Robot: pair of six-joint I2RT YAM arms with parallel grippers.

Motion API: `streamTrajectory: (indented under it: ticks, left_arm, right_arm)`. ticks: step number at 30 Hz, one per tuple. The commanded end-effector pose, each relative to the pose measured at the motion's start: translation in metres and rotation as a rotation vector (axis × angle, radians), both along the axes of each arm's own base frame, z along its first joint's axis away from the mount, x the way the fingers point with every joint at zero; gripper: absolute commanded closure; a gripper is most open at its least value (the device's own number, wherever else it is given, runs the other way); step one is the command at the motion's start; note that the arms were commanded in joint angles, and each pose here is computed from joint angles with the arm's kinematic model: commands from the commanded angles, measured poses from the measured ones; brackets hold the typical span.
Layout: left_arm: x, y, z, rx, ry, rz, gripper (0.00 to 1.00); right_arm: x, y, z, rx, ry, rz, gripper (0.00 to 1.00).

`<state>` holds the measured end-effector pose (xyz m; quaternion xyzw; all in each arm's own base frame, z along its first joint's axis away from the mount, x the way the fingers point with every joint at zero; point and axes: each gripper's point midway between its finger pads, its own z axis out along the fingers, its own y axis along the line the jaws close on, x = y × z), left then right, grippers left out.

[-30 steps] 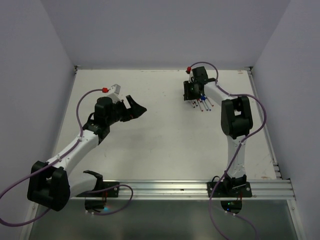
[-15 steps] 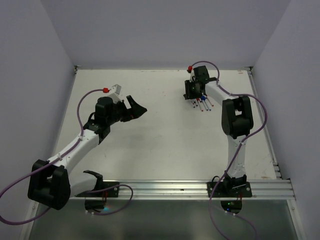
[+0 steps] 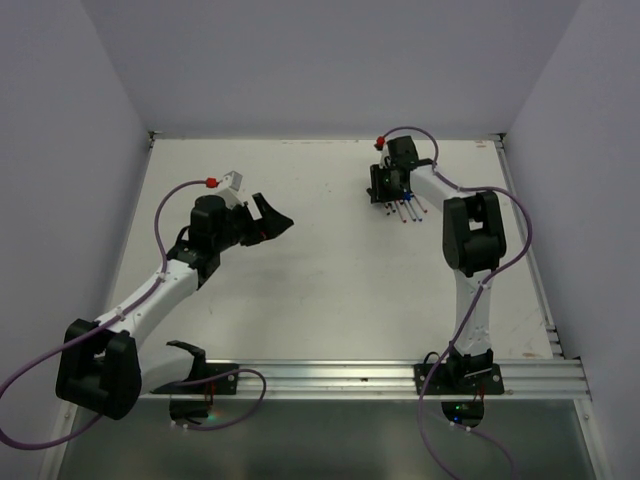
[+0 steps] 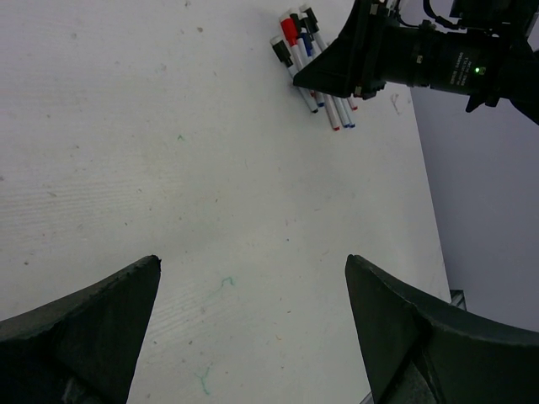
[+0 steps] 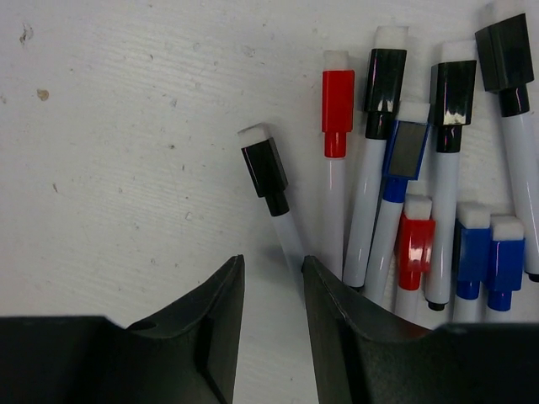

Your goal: Open the pen caps

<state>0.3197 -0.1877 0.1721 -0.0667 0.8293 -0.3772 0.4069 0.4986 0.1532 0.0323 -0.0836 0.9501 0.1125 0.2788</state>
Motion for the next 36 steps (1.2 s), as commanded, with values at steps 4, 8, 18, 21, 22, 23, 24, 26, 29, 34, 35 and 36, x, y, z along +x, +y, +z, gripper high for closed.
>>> streamTrajectory:
  ticks: [4,8,18,21,22,23,24,26,29,34,35,36]
  left_arm:
    - [0.003,-0.001,0.01,-0.019,-0.048,-0.014,0.06]
    - [0.003,-0.001,0.01,-0.021,-0.05,-0.015,0.06]
    - [0.002,-0.001,0.008,-0.023,-0.043,-0.013,0.06]
    - [0.001,-0.002,0.008,-0.033,-0.038,-0.022,0.09]
    - [0.001,-0.004,0.01,-0.041,-0.046,-0.03,0.12]
    - [-0.001,-0.005,0.009,-0.045,-0.044,-0.034,0.12]
    - [-0.002,-0.006,0.01,-0.05,-0.046,-0.041,0.13]
    - [-0.003,-0.008,0.013,-0.061,-0.057,-0.056,0.16]
    - [-0.005,-0.011,0.015,-0.067,-0.065,-0.078,0.2]
    - [-0.015,-0.026,0.029,-0.157,-0.102,-0.176,0.32]
    - [-0.02,-0.03,0.027,-0.191,-0.08,-0.194,0.32]
    - [-0.021,-0.032,0.032,-0.211,-0.102,-0.204,0.32]
  right_arm:
    - [-0.008,0.002,-0.014,0.011,0.031,0.024,0.62]
    - [-0.013,-0.002,-0.022,0.001,0.05,0.019,0.65]
    - [-0.028,-0.015,-0.016,-0.069,0.074,-0.036,0.78]
    - [-0.033,-0.015,-0.019,-0.141,0.1,-0.028,0.85]
    - [-0.038,-0.018,-0.021,-0.158,0.124,-0.029,1.0]
    - [-0.037,-0.016,-0.021,-0.175,0.122,-0.025,1.0]
    - [-0.038,-0.015,-0.018,-0.177,0.115,-0.023,1.0]
    - [-0.041,-0.006,-0.011,-0.151,0.075,-0.006,1.0]
    - [-0.053,0.018,0.027,-0.111,-0.034,0.039,1.0]
    - [-0.12,0.066,0.092,0.088,-0.133,0.165,1.0]
    - [-0.134,0.074,0.098,0.131,-0.133,0.179,1.0]
    - [-0.145,0.08,0.103,0.151,-0.143,0.196,1.0]
